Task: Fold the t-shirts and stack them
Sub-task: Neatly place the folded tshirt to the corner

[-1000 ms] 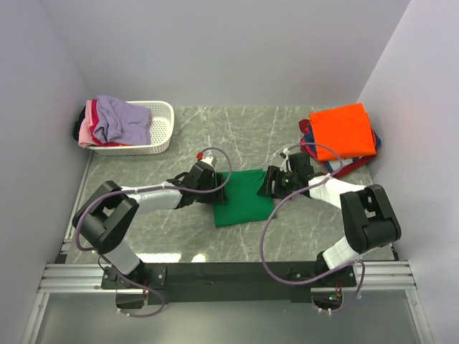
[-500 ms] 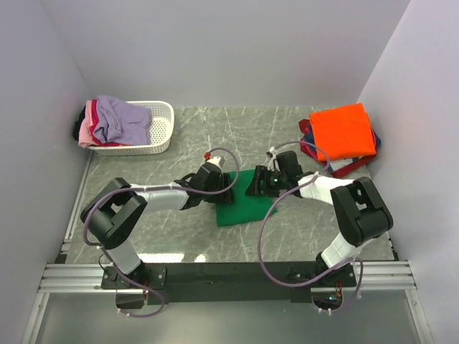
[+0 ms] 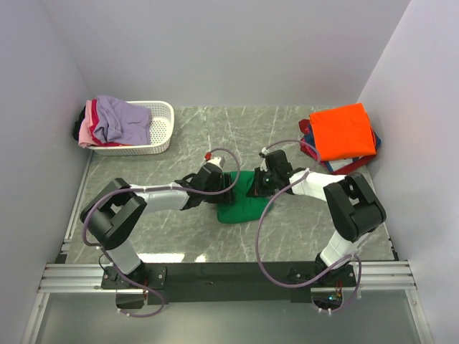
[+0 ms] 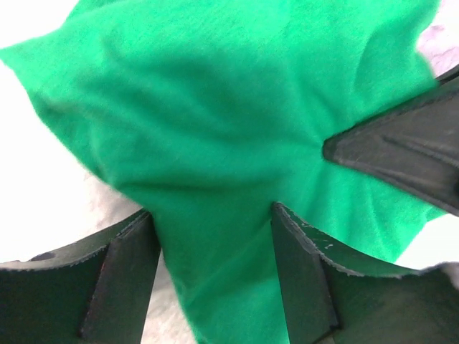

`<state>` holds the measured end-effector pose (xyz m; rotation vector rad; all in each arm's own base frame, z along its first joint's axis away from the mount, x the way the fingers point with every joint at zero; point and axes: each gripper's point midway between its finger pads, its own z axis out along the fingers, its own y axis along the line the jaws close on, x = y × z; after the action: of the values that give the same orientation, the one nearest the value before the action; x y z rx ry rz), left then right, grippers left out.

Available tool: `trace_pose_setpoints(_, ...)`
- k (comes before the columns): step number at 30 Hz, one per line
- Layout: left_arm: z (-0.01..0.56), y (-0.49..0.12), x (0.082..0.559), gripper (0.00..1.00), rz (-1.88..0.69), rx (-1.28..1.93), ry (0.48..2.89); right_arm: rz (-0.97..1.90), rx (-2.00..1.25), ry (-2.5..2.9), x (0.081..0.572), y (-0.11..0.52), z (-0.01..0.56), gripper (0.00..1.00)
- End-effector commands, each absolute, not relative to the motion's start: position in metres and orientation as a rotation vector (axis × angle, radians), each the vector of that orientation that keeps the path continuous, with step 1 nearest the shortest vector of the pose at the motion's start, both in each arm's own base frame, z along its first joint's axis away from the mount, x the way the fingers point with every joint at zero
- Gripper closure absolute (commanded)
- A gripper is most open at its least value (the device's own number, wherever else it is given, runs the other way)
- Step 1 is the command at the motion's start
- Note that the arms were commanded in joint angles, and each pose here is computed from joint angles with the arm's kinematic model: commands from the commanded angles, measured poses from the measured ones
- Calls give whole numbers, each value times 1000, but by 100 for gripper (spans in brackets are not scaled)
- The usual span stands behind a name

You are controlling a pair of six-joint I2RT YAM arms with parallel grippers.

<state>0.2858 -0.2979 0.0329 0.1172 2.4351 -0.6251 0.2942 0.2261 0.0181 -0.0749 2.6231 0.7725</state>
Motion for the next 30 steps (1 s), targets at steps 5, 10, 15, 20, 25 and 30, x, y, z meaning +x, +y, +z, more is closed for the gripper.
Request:
trace_pose_setpoints(5, 43, -260, 280, 31, -541, 76, 2465, 414, -104, 2656, 307, 180, 27, 100)
trace_pose_setpoints(10, 49, -229, 279, 29, -501, 22, 2449, 294, -92, 2536, 344, 153, 78, 100)
trace_pose_setpoints(15, 52, -208, 279, 29, -478, -13, 2433, 184, -131, 2437, 378, 129, 130, 100)
trace_pose_setpoints(20, 49, -204, 279, 28, -499, -25, 2435, 110, -133, 2374, 407, 99, 167, 100)
trace_pose_setpoints(25, 42, -204, 278, 28, -501, -23, 2450, 67, -96, 2283, 437, 64, 213, 100)
trace_pose_setpoints(30, 38, -203, 279, 28, -500, -18, 2458, -19, -129, 2197, 455, 27, 263, 100)
